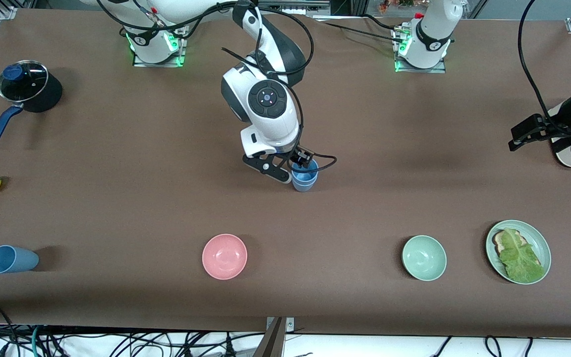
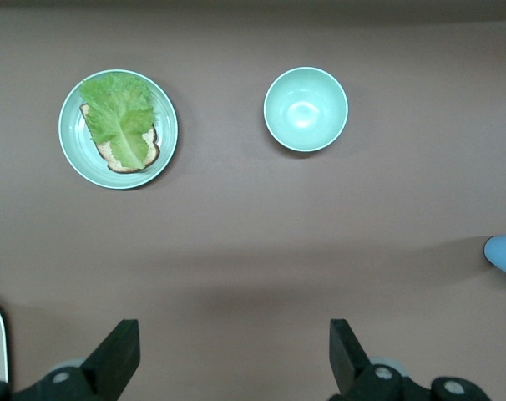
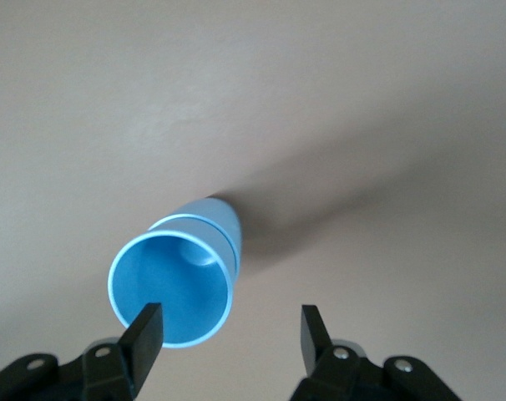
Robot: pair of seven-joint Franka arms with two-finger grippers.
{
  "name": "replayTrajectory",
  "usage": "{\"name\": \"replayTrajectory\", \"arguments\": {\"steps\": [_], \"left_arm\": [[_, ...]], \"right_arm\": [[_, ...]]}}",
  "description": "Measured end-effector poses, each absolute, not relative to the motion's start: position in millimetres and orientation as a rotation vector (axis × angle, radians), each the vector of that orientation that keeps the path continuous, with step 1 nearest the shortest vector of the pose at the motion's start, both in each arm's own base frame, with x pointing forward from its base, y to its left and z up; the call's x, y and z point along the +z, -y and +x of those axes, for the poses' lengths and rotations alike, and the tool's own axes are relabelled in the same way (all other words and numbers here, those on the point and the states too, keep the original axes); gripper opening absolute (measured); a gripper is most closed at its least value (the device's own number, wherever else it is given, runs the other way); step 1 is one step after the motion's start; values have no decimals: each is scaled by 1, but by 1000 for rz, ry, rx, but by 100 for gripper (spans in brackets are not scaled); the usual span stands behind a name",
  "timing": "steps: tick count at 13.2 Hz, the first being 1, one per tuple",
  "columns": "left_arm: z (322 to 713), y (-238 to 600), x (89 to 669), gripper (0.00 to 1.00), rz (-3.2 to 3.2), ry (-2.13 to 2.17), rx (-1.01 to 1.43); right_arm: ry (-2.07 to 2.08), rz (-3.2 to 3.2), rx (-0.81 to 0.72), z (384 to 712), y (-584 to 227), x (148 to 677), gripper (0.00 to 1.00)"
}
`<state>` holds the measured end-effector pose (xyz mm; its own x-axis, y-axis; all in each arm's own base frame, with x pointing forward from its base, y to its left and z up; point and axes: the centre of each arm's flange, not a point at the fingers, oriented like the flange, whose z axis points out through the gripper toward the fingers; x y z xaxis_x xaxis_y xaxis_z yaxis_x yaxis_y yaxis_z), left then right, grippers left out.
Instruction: Stack blue cups with both arms
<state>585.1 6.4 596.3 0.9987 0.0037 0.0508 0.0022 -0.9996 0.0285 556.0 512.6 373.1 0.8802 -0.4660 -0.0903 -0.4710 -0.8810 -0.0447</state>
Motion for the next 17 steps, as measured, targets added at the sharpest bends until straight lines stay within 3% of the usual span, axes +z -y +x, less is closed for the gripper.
{"name": "replayTrajectory", "arguments": {"steps": [3, 6, 8, 13, 17], "left_arm": [[585, -6, 597, 100, 3112, -4, 80], [585, -6, 597, 100, 3112, -5, 82], [585, -6, 597, 100, 3112, -5, 82], [585, -6, 598, 100, 3112, -7, 76], [584, -7, 597, 100, 3112, -14, 73]], "right_arm": [[-620, -3061, 110, 580, -469, 403, 81], [-407, -3118, 149, 613, -384, 452, 100], [-320, -3136, 147, 632, -307, 485, 100], [-283, -3092, 220, 611, -146, 532, 100], [-210, -3123, 227, 604, -102, 538, 100]]}}
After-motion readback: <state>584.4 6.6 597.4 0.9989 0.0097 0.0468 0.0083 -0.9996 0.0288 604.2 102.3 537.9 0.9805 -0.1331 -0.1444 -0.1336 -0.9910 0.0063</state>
